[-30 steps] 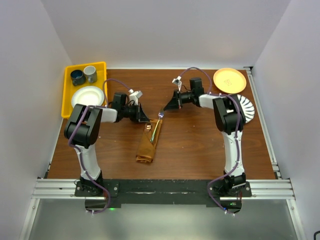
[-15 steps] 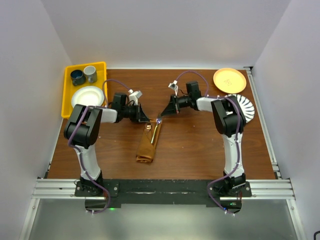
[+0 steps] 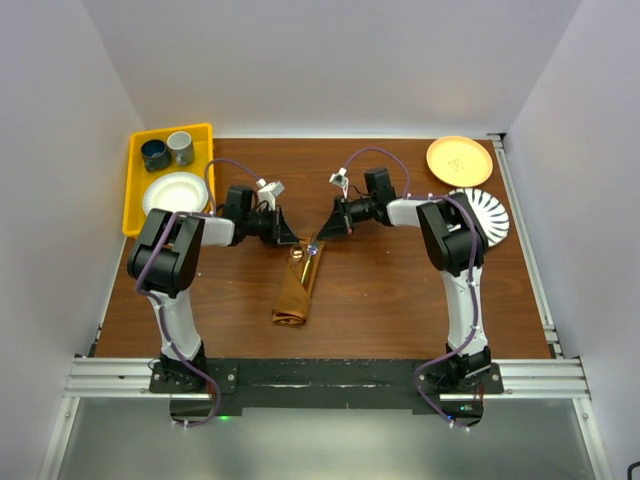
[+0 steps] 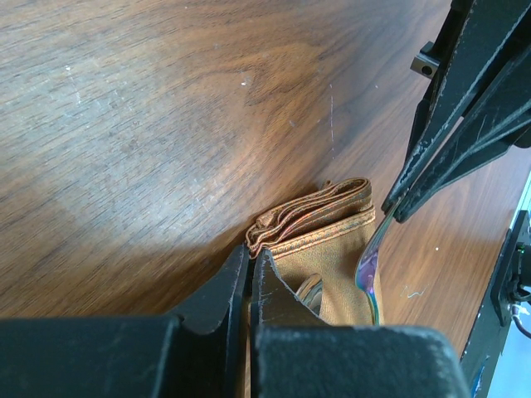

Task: Fold the napkin into a case and place the utensils inside
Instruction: Insert the fork into the folded napkin.

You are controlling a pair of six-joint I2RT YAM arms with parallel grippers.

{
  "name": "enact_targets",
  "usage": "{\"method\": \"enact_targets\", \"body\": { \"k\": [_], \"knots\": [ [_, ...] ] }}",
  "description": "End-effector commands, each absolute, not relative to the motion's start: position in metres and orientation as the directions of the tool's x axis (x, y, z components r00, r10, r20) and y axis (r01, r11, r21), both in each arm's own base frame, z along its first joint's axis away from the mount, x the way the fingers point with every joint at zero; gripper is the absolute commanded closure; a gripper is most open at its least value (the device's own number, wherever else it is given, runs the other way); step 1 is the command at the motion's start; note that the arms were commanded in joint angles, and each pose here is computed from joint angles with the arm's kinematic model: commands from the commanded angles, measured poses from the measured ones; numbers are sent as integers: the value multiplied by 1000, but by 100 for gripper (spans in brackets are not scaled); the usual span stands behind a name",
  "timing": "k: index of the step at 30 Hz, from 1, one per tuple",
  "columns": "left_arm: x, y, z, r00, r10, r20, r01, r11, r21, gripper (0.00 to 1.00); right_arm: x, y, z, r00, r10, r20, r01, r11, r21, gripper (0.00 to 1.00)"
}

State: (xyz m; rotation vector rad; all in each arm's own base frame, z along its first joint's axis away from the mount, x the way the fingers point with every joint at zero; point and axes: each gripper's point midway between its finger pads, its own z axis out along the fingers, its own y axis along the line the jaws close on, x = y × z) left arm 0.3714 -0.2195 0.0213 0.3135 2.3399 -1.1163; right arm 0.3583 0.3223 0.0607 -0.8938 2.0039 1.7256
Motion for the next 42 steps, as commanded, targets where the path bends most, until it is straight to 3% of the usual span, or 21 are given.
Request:
{"method": "enact_targets", "body": {
  "k": [1, 30, 37, 42],
  "knots": [
    [377, -211, 19, -821, -29, -570, 402, 679, -614, 100, 348, 331, 68, -700, -256, -666, -695, 33, 718, 100],
    [375, -211, 17, -825, -30, -565, 398, 678, -618, 100, 323, 339, 33, -702, -360, -615, -672, 46, 739, 100],
    [375, -210, 19, -824, -33, -566, 397, 679, -618, 100, 329, 339, 33, -696, -375, -612, -682, 78, 728, 69],
    [375, -210, 20, -821, -33, -570, 399, 681, -615, 100, 335, 338, 35, -680, -380, -627, -706, 106, 701, 57]
  ]
}}
